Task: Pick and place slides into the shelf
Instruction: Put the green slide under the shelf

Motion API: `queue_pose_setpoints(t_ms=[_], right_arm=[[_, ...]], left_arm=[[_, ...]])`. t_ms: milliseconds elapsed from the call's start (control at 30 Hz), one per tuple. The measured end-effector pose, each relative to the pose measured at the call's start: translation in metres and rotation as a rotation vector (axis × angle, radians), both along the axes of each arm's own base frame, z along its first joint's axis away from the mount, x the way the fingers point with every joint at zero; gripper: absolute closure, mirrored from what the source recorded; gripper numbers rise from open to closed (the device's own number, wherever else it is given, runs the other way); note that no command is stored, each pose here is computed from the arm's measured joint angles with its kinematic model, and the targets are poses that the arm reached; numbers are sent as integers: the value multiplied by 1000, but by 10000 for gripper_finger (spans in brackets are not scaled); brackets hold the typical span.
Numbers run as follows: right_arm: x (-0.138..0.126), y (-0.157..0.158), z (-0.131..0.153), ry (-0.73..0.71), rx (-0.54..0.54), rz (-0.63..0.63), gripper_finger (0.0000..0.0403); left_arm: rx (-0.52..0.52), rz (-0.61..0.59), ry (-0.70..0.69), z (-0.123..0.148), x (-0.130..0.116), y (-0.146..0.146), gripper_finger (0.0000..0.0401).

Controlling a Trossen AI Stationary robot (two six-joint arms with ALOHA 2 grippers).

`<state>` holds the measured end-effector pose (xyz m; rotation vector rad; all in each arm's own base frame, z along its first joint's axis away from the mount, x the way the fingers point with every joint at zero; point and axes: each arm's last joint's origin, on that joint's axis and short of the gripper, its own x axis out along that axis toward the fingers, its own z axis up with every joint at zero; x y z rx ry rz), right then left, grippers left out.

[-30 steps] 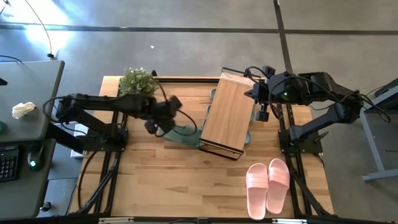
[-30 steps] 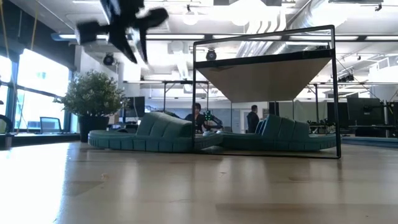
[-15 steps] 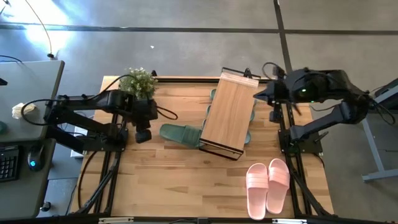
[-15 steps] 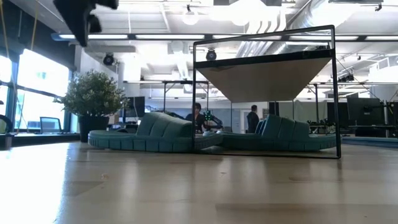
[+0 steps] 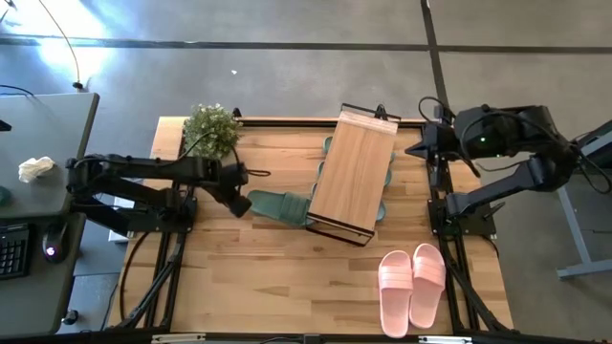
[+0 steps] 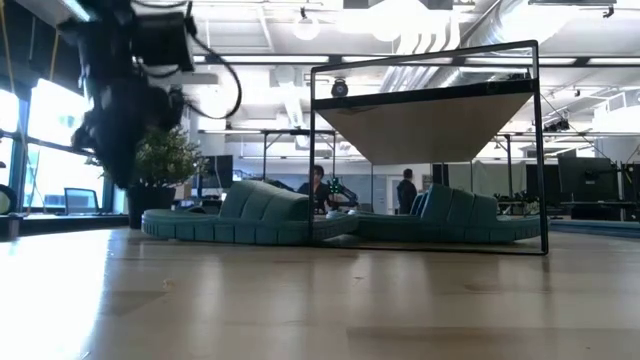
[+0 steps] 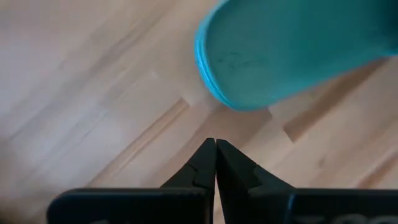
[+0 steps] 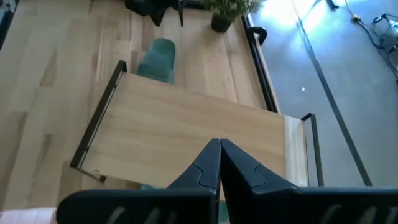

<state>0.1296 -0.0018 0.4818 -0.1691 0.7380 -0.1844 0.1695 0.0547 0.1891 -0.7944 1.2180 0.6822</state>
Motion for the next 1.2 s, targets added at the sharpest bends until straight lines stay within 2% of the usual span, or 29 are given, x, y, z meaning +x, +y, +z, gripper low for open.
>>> queue_pose_setpoints(t_ms=[167, 333, 500, 633, 833, 967, 1067, 1200], right_arm=[[2, 0, -11, 36, 1, -3, 403], [-1, 0, -36, 72, 66, -70, 403], [-23, 0, -60, 17, 235, -186, 403], [-32, 1, -94, 70, 363, -299, 403], [-10, 4, -157, 234, 443, -364, 403], [6, 5, -190, 280, 473, -364, 403], [12, 3, -208, 316, 491, -395, 403], [24, 0, -223, 327, 520, -355, 403]], left_arm=[[21, 104, -19, -22, -5, 2, 401], [76, 139, -75, -24, -1, 5, 401], [92, 146, -66, -31, 6, 8, 401], [54, 130, -33, -45, 14, 10, 401], [49, 115, -87, -54, 27, 14, 401], [43, 114, -78, -56, 28, 14, 401], [47, 114, -76, -57, 29, 14, 401], [65, 115, -75, -56, 29, 15, 401]])
